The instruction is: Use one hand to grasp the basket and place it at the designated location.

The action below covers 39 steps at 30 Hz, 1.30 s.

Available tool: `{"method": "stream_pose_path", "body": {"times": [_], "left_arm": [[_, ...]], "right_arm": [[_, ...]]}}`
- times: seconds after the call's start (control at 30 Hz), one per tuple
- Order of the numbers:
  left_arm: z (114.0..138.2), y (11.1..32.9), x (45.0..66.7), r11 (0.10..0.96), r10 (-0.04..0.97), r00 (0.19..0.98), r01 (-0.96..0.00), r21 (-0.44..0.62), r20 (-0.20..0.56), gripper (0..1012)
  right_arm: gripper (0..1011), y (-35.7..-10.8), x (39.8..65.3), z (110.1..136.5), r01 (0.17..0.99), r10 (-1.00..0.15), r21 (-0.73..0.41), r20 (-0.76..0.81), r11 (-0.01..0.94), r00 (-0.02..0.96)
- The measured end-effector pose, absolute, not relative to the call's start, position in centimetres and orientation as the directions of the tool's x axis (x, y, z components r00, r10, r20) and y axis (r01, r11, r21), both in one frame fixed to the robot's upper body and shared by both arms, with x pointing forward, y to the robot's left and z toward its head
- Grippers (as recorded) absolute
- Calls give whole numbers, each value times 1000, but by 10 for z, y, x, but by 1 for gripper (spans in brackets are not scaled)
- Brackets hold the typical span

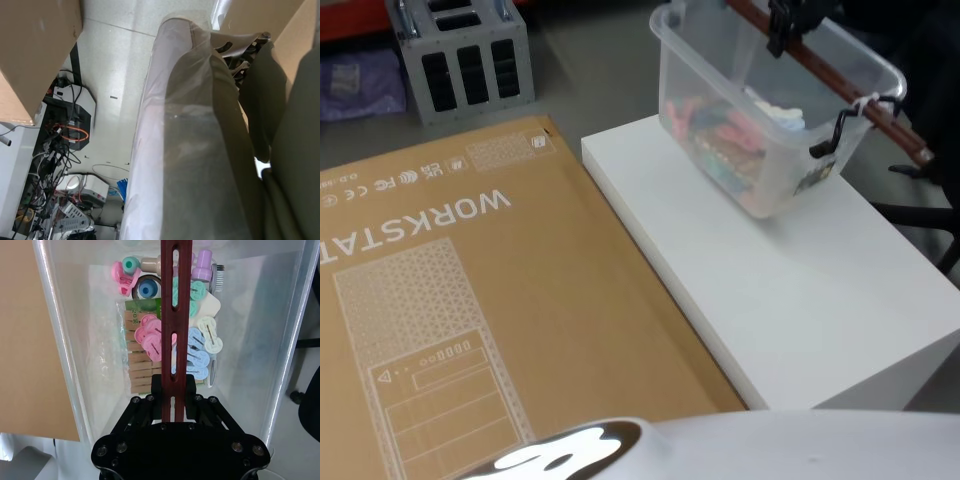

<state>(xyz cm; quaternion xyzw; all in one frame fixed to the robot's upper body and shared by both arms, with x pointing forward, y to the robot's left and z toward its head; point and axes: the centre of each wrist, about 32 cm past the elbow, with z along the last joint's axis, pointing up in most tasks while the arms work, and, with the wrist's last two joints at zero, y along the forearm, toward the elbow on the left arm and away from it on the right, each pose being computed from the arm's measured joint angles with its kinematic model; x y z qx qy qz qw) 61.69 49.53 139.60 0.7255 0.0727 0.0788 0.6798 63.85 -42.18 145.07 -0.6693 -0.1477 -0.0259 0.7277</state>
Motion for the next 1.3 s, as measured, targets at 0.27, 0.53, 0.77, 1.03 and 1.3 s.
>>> {"method": "stream_pose_path", "body": {"times": [0.27,0.53,0.77,1.03,1.3], "left_arm": [[1396,495,617,-65,213,977,-2,998,16,0],[1396,495,617,-65,213,977,-2,998,16,0],[1396,495,617,-65,213,977,-2,998,16,0],[1396,495,617,-65,213,977,-2,998,16,0],[1396,495,617,-65,213,977,-2,998,16,0]], "right_arm": [[237,-414,630,1479,305,206,-948,318,94,926],[238,-395,626,1496,341,284,-935,355,101,890],[238,-378,624,1507,360,345,-924,382,127,857],[237,-354,620,1519,359,443,-919,393,164,806],[237,-322,608,1525,353,560,-917,393,183,729]]}}
